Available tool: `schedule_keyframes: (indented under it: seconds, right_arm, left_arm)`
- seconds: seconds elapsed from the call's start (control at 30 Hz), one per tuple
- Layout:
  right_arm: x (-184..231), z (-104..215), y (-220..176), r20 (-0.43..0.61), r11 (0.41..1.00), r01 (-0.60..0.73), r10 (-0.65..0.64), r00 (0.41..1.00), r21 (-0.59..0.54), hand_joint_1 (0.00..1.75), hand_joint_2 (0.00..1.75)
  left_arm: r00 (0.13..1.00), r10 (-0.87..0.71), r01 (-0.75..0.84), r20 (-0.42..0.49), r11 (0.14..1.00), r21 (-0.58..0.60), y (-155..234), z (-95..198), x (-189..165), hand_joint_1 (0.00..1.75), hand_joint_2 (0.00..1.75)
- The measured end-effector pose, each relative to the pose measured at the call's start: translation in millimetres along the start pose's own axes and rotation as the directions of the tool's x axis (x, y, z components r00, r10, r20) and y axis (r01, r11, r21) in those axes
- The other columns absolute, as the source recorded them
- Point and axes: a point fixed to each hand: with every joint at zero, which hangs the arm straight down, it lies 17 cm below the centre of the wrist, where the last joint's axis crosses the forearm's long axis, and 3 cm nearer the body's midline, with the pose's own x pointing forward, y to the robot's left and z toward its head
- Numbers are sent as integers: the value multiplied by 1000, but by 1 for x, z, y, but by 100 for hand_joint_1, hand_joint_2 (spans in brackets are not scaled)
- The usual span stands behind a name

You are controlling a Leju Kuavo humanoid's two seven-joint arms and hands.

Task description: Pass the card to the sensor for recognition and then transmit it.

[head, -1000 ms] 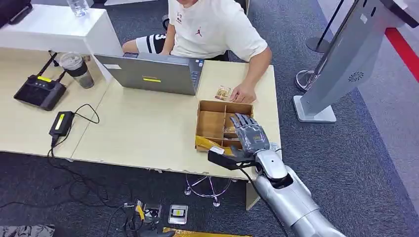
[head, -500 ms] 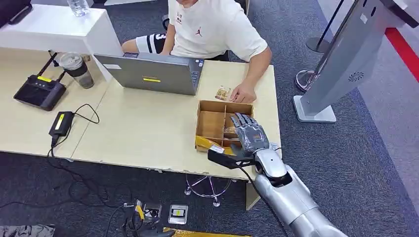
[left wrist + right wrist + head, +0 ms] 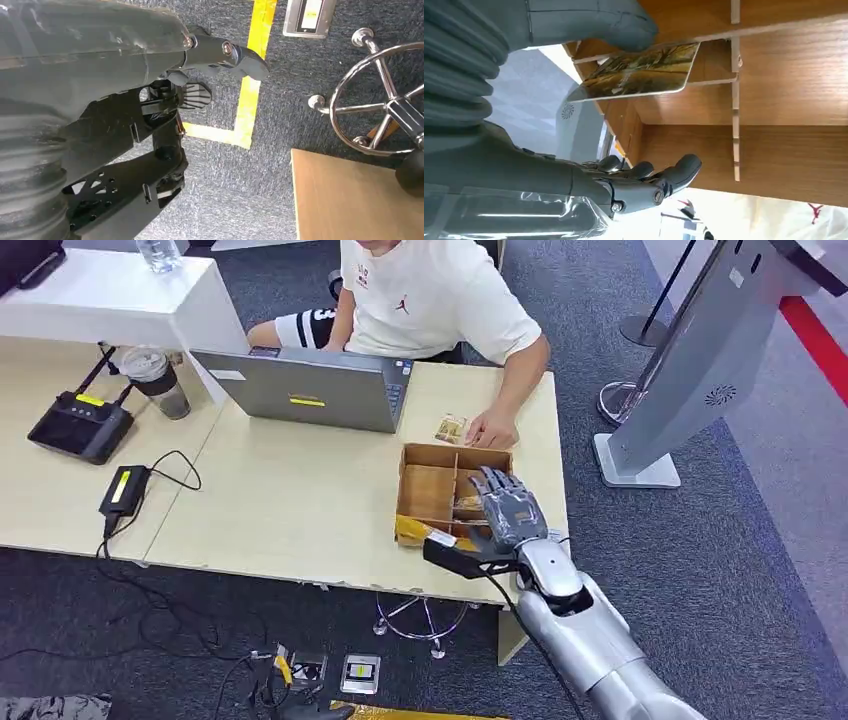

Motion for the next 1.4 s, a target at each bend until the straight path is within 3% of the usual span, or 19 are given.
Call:
schedule_keyframes:
  seconds: [0.23,0.4,0.47,0.63,0.7,0.8,0.93,1.4]
  right_arm:
    - [-3,0,-1,-8,1000,8,-8,1000,2,42,175]
    - [-1,0,-5,-4,1000,16,-16,1000,-1,54,175]
    - [-1,0,-7,-3,1000,20,-20,1000,-3,70,175]
    - [0,0,-8,6,999,32,-32,999,3,73,175]
    - [0,0,-8,8,999,41,-41,999,5,93,175]
    - [0,0,-8,8,999,45,-45,999,6,98,175]
    - [1,1,-6,11,999,47,-47,999,16,152,175]
    - [1,4,-2,15,998,55,-56,998,33,154,175]
  left_arm:
    - [1000,1,-1,1,1000,1,0,0,0,0,175]
    - [1000,6,-6,4,1000,3,1,0,1,0,175]
    - [1000,10,-10,6,1000,5,2,0,2,0,175]
    - [1000,22,-22,12,1000,11,4,0,4,0,175]
    - [1000,24,-24,15,1000,12,4,0,4,0,175]
    - [999,28,-28,19,1000,14,5,0,5,0,175]
    - [999,28,-29,22,999,15,5,0,5,0,175]
    - [999,40,-41,28,999,20,7,0,6,0,175]
